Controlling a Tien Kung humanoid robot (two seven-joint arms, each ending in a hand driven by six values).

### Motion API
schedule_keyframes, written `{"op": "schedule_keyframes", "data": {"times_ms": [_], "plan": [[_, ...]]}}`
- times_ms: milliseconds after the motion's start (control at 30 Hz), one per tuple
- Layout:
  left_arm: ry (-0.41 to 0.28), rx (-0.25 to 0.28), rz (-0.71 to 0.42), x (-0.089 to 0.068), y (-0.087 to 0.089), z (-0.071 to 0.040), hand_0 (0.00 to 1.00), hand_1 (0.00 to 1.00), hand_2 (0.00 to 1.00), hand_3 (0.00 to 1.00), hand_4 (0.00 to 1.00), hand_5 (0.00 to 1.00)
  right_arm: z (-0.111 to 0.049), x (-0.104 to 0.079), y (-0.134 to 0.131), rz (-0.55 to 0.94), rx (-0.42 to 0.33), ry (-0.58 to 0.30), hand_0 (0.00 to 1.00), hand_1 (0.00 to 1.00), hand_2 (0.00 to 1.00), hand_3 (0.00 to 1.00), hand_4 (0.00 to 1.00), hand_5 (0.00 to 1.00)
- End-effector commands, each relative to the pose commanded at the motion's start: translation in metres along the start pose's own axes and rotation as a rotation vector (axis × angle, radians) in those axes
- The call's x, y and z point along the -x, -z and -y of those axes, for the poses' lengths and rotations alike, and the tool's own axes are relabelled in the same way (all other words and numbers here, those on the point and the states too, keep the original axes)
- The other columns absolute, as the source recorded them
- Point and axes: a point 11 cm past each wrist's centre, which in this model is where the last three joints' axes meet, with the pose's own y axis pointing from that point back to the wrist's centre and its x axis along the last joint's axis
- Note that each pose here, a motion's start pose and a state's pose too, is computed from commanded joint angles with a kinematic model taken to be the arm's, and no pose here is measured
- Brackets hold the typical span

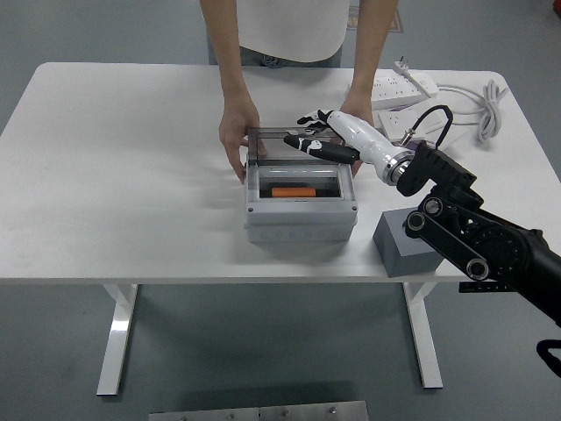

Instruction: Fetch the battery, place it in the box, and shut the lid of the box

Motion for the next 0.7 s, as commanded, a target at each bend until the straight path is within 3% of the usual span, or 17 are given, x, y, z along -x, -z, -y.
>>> {"op": "schedule_keyframes", "data": {"times_ms": [700], "plan": [[-0.01, -0.013, -0.013, -0.004, 0.008, 0.002, 0.623, 0.698, 0.586, 0.551, 0.507, 0.002, -0.005, -0.011, 0.011, -0.032, 0.0, 0.016, 0.888, 0.737, 0.76, 0.814, 0.998, 0.998]]}}
